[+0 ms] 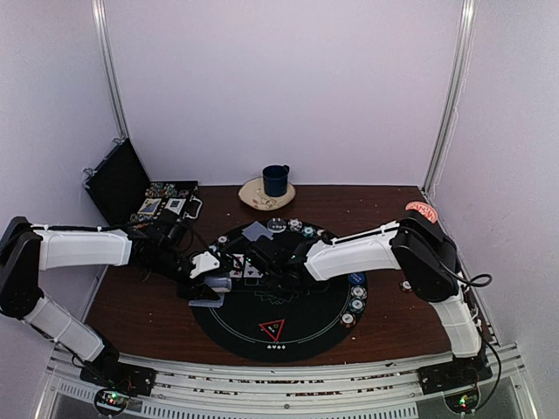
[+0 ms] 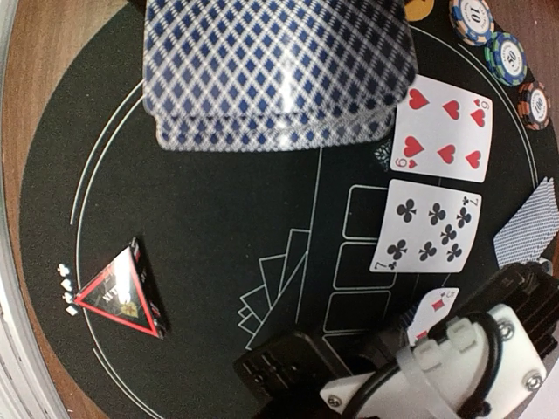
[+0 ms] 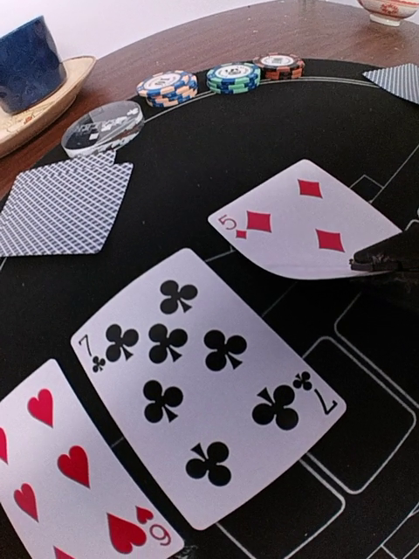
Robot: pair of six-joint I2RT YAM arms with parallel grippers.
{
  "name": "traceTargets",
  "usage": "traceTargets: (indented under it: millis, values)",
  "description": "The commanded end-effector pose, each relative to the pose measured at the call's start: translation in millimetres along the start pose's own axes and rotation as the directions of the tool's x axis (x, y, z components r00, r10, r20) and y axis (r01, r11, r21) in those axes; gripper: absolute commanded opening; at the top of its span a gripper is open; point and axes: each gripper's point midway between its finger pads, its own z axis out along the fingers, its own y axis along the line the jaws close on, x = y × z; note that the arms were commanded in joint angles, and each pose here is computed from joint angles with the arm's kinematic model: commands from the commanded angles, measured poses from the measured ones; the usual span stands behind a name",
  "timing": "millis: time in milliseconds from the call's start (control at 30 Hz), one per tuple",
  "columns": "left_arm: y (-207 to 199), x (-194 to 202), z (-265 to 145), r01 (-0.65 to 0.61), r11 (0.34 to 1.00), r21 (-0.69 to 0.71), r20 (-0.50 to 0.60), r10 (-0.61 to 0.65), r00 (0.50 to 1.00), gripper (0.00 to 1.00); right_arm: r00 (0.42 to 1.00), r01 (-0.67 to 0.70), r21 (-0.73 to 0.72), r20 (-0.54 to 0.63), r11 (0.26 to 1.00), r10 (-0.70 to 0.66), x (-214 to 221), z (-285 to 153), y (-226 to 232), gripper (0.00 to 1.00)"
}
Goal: Distribute texas hold em gaming equipment
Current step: Flop the poker card in the community card area.
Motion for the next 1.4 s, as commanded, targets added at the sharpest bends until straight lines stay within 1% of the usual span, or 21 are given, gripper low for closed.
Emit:
traceTargets:
  millis: [0,300,567,1033,1367]
  values:
    - [11.1,-11.0,-2.0,-0.01,1.0,-0.028,0.038,0.011,0.999,0.34,1.0,0.015,-0.067,0.016,0.998,-0.014,5.7,2.4,10.8,0.0]
    - [11.7,-11.1,-2.4,-0.01,0.999,-0.03,0.039,0.011,0.999,0.34,0.998,0.045,-0.092,0.056,0.995,-0.04,6.9,0.4,13.6,0.0]
    - [11.8,-11.3,-1.9,-0.01,1.0,-0.028,0.039,0.011,0.999,0.34,0.996,0.065,-0.1,0.065,0.993,-0.058,7.3,2.8,18.2,0.0]
    - [11.6,-10.3,-1.1,-0.008,1.0,-0.027,0.036,0.009,0.999,0.34,0.993,0.107,-0.134,0.053,0.985,-0.101,10.9,1.9,34.0,0.01]
    - [12.0,-10.4,-1.0,-0.008,1.0,-0.028,0.035,0.009,0.999,0.34,0.993,0.109,-0.128,0.057,0.986,-0.103,7.3,3.7,39.2,0.02]
